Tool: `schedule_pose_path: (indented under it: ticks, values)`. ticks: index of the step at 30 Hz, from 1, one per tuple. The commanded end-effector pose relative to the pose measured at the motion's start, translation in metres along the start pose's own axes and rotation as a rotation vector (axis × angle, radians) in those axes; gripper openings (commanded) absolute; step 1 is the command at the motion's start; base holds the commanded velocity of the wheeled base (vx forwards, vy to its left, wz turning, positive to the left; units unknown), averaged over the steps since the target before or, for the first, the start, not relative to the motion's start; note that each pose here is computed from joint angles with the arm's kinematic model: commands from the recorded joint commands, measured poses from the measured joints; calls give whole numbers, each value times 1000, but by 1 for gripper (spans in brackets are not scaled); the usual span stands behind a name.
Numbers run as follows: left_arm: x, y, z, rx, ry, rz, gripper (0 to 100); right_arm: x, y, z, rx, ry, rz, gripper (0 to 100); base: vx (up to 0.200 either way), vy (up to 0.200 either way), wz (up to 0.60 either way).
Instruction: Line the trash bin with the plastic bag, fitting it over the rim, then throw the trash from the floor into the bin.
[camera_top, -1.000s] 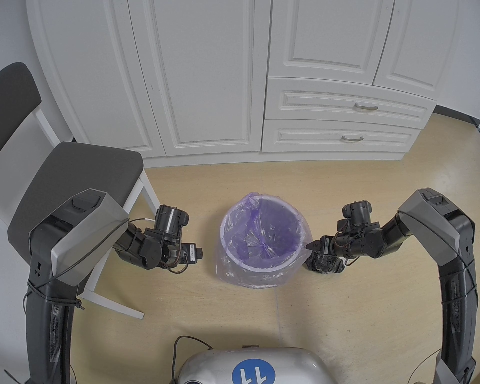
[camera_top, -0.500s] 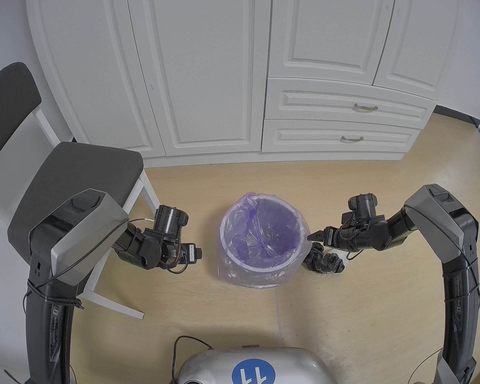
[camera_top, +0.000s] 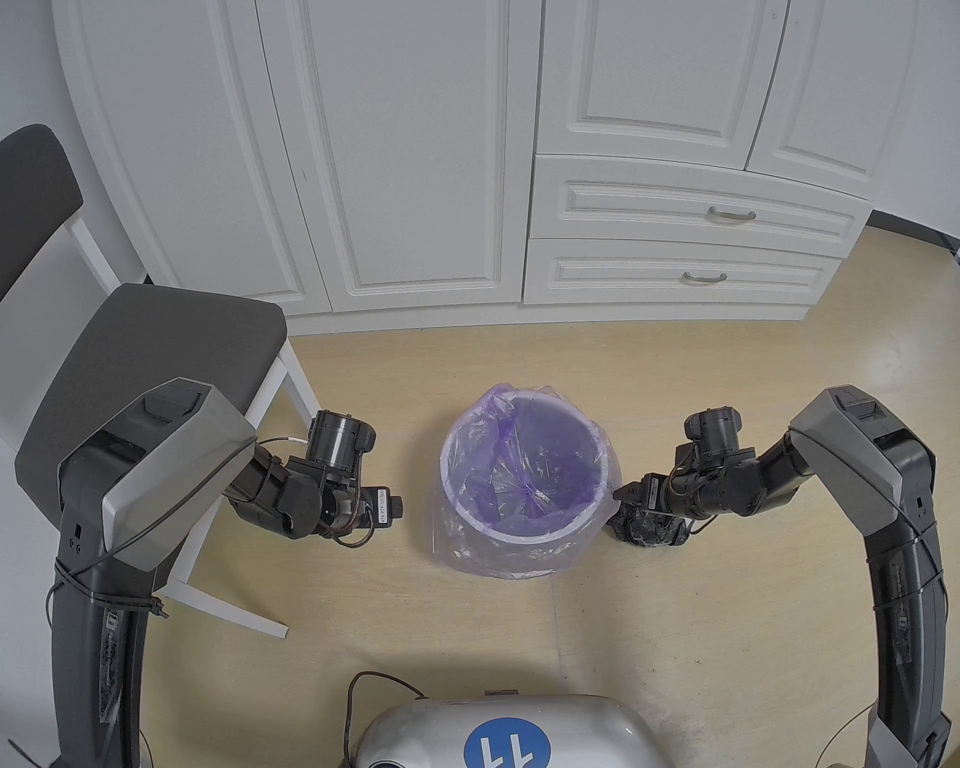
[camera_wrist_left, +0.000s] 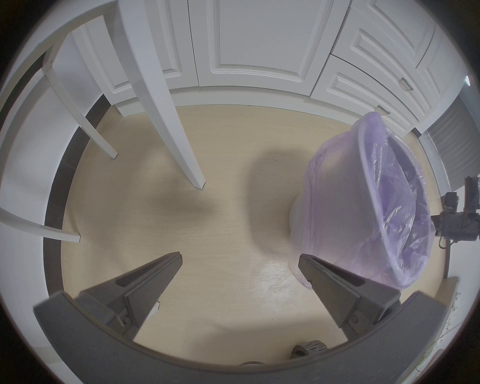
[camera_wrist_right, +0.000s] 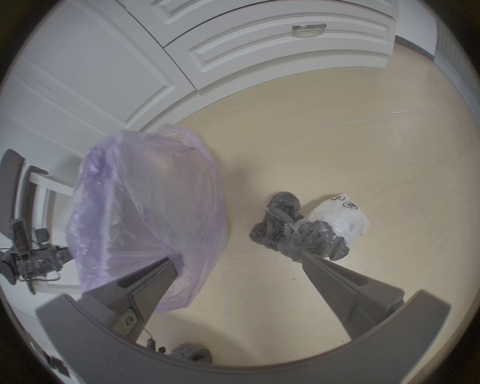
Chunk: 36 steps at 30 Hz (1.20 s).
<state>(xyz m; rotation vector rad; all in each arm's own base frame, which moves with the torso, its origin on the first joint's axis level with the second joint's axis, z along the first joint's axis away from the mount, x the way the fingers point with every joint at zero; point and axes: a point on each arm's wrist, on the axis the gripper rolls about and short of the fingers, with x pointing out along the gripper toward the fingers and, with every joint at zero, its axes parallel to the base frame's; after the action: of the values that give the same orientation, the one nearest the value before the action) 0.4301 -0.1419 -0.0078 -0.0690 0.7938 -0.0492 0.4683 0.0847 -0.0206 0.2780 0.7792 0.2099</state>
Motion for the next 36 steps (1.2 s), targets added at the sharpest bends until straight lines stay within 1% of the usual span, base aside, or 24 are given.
schedule_pose_path:
  ticks: [1,5,9,11,12,16,22,26,27,31,35,36]
  values:
    - [0,0,-1,0,0,1,100,26,4,-16,-6,10,-56,100,0,0,0]
    - [0,0,0,-1,-4,4,100,29,16,-21,-4,10,-51,100,0,0,0]
    - [2,0,-1,0,-3,12,100,31,31,-23,28,3,-38,100,0,0,0]
    - [2,0,-1,0,-4,11,100,32,35,-24,30,-5,-46,100,0,0,0]
    - [2,0,-1,-1,-3,11,100,36,38,-26,33,-12,-65,100,0,0,0]
    - [1,0,0,-2,-6,12,100,40,37,-29,30,-15,-84,100,0,0,0]
    - [-5,0,6,-8,-23,8,100,31,27,-17,38,-30,-97,100,0,0,0]
    - [-10,1,12,-16,-59,1,100,21,17,-5,46,-35,-104,100,0,0,0]
    - [-14,2,15,-20,-78,-2,100,16,11,2,58,-27,-86,100,0,0,0]
    - [-28,2,22,-25,-106,-11,100,13,-5,7,94,-9,-21,100,0,0,0]
    - [-38,-3,22,-18,-118,-25,100,10,-10,7,119,15,26,100,0,0,0]
    - [-42,-7,22,-16,-137,-37,100,9,-10,5,125,27,36,100,0,0,0]
